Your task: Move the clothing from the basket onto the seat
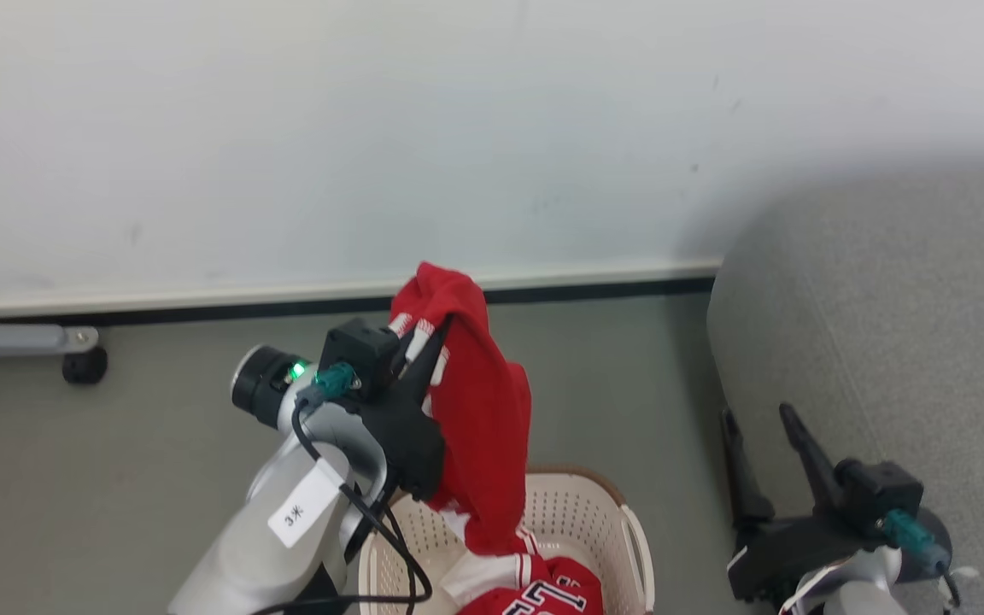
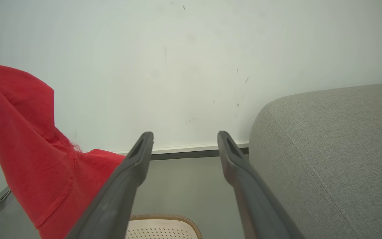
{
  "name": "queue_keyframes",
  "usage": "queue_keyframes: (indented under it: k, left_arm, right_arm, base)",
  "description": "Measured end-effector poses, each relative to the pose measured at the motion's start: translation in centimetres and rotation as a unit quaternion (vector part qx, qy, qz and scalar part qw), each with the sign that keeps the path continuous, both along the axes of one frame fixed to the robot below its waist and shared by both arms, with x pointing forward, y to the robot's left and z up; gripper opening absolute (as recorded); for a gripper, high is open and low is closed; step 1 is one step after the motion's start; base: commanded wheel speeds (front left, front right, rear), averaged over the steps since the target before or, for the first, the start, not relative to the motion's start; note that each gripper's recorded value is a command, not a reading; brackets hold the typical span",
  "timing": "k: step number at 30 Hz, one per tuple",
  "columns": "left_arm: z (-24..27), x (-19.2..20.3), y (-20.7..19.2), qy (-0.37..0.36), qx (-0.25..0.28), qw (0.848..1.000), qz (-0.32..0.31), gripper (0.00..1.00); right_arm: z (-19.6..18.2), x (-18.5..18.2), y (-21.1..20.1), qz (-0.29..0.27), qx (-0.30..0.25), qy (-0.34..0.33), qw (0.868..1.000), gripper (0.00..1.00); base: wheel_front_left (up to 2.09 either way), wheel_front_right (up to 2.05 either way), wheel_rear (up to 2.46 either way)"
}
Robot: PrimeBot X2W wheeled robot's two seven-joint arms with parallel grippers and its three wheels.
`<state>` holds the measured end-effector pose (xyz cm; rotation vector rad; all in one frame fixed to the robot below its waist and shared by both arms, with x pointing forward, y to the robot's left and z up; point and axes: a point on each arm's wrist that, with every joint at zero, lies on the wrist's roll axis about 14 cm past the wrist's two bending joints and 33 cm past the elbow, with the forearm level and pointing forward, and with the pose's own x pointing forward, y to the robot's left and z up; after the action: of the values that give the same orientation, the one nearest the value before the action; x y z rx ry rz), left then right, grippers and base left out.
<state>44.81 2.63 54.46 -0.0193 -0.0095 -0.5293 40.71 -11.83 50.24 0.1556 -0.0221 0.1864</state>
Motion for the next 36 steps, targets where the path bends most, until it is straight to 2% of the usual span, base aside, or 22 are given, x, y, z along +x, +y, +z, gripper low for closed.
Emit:
queue_keyframes:
  k: [14,23,36]
  left_arm:
    - [4.5,-3.6,-2.0,-0.038,-0.008,0.999,-0.035,0.0]
    - [5.6,-5.2,-4.4,-0.042,-0.009,0.996,-0.078,0.0]
    - [7.2,-6.5,-6.6,-0.038,-0.015,0.993,-0.111,0.0]
  right_arm:
    - [3.0,-2.9,4.4,0.077,-0.02,-0.049,0.996,1.0]
    - [2.0,-5.0,9.7,0.176,-0.062,-0.047,0.981,1.0]
    - [1.8,-4.7,13.7,0.251,-0.102,-0.043,0.962,1.0]
  base:
    - [0.0,0.0,0.0]
    - [0.0,0.0,0.0]
    - [0.0,0.0,0.0]
